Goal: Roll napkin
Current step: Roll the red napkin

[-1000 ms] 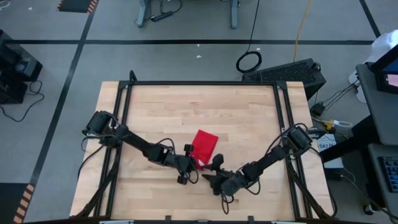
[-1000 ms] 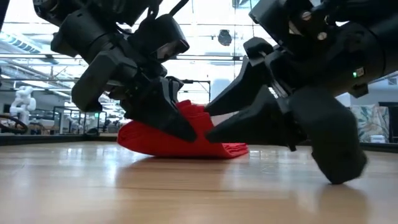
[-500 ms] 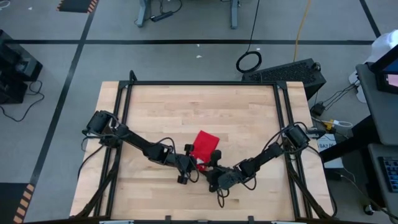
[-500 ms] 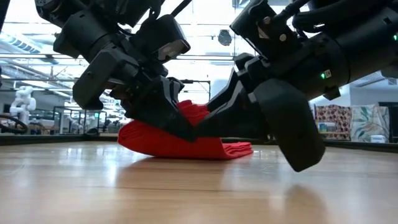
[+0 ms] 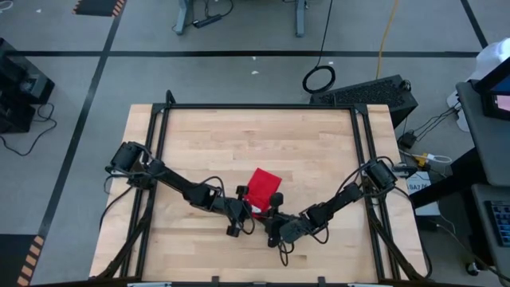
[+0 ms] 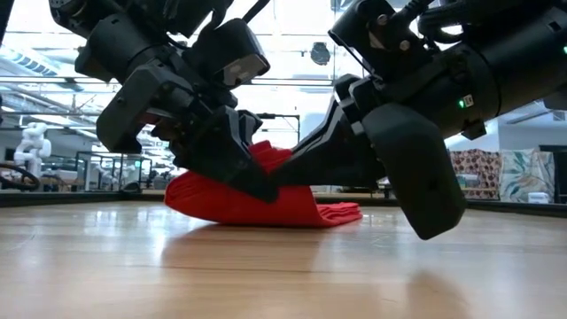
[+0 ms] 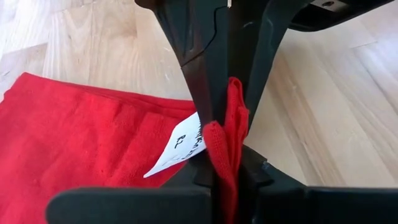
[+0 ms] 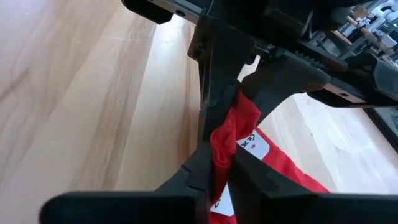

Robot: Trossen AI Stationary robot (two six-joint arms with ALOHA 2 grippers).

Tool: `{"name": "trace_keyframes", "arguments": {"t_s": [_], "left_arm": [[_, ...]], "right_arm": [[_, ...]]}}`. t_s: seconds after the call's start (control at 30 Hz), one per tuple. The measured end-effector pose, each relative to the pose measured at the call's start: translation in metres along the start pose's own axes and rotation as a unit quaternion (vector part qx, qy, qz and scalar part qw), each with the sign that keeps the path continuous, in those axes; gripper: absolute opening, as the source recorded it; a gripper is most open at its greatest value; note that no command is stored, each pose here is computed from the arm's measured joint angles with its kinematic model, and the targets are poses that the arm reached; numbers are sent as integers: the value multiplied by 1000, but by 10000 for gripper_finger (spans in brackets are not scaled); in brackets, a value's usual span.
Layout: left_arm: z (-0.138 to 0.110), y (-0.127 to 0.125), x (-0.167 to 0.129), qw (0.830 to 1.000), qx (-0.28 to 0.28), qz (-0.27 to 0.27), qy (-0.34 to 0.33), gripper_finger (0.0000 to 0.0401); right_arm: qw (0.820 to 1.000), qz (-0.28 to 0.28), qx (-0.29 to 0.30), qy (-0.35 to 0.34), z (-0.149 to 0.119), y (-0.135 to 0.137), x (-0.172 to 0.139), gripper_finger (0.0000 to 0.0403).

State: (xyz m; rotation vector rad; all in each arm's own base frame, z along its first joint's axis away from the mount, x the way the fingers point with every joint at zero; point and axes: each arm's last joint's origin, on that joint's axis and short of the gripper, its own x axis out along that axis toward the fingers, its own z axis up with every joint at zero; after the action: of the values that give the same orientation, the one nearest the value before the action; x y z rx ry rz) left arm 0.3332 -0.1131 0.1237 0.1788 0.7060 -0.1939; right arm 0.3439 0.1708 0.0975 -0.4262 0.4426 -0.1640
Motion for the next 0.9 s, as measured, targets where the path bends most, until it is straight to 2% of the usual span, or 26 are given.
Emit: {"name": "trace_keyframes", "arguments": {"t_s": [0.1, 0.2, 0.33, 0.43, 0.63, 0.7, 0.8, 0.9], "left_arm": [[0, -1, 0, 1000, -10, -1, 0, 48], [0, -6, -1, 1000, -8, 5, -2, 93], [0, -14, -4, 999, -11, 31, -1, 154], [2, -26, -17, 998, -8, 64, 10, 184], [-3, -55, -57, 989, 5, 133, 57, 207], [-12, -65, -65, 986, 10, 154, 67, 208], [-31, -80, -71, 980, 32, 190, 59, 208], [-51, -94, -75, 972, 49, 229, 23, 208]], "right_arm": [[1000, 1, 11, 2, 0, 0, 0, 16], [1000, 1, 18, 3, -1, 0, 0, 6], [1000, 1, 16, 5, -1, 0, 0, 6], [1000, 2, 19, 8, -2, 0, 0, 3], [999, 0, 38, 18, -4, 0, 0, 3], [999, -8, 39, 19, -4, 0, 0, 3], [999, -13, 43, 16, -2, -2, -1, 3], [998, -14, 60, 12, 1, -3, -2, 2]]}}
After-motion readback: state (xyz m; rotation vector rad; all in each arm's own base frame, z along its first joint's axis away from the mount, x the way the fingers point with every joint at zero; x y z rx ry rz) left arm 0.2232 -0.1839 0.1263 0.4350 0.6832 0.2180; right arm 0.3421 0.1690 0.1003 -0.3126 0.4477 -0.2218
